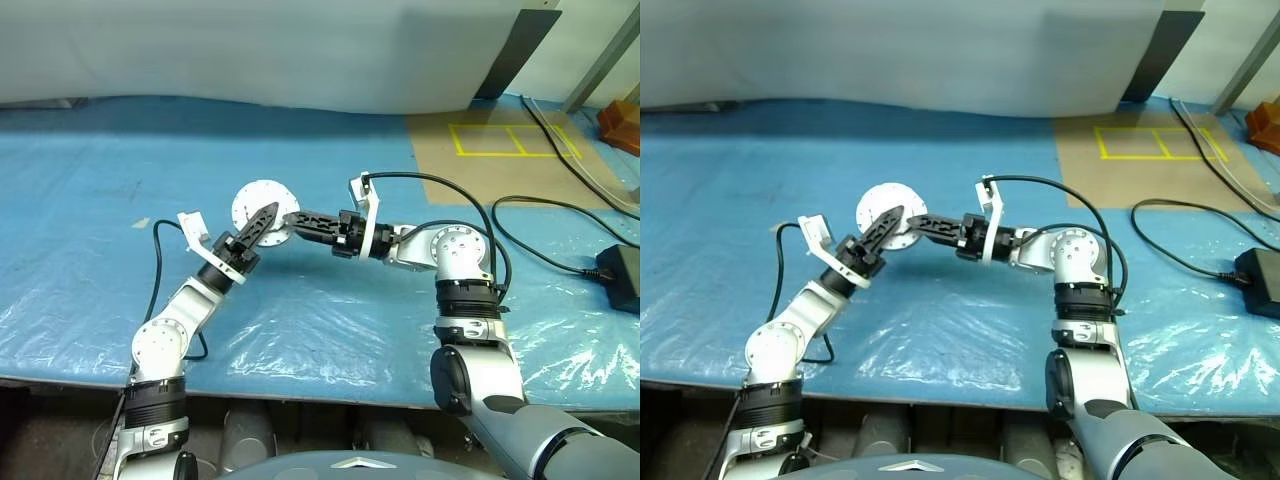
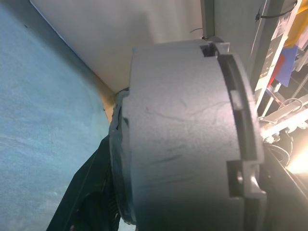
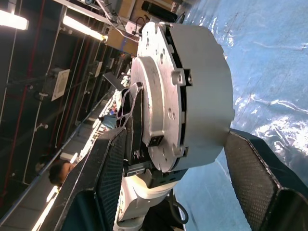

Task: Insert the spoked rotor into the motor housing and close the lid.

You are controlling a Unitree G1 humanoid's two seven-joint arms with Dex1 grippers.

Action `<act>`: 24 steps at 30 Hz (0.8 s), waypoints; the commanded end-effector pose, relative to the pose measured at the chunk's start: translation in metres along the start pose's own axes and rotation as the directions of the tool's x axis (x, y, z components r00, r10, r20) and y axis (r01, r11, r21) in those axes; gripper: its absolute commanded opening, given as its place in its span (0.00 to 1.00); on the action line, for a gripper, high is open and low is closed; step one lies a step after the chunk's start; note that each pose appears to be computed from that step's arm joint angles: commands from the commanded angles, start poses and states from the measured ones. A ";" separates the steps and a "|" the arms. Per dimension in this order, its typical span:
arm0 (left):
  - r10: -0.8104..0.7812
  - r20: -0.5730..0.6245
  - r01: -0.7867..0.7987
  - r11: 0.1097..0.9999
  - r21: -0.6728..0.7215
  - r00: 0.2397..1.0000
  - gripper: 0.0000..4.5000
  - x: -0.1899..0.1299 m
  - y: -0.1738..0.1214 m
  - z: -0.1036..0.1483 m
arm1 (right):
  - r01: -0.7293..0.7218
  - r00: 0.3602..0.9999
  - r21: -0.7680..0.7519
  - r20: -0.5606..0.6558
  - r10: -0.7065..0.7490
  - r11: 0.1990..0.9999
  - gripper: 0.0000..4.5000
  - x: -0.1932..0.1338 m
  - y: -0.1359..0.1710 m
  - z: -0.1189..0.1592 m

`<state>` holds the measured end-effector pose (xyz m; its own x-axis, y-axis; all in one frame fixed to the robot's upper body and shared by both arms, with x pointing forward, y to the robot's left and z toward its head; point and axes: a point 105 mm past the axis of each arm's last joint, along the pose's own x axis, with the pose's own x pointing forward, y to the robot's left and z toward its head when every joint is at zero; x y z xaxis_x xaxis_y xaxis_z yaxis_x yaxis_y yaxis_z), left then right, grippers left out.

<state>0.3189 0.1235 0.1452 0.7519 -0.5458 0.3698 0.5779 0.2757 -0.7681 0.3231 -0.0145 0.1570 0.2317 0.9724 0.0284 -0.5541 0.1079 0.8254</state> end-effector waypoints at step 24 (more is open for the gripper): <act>0.558 0.402 -0.670 0.705 0.231 0.726 0.62 -0.043 0.129 0.143 | -0.008 0.999 -0.082 0.048 0.012 0.997 0.73 0.003 0.005 0.008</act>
<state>0.4046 0.2859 0.0889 0.9985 0.0547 -0.0035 -0.0417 0.7178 -0.6950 0.3287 -0.0138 0.1552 0.2678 0.9629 0.0322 -0.5815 0.1349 0.8023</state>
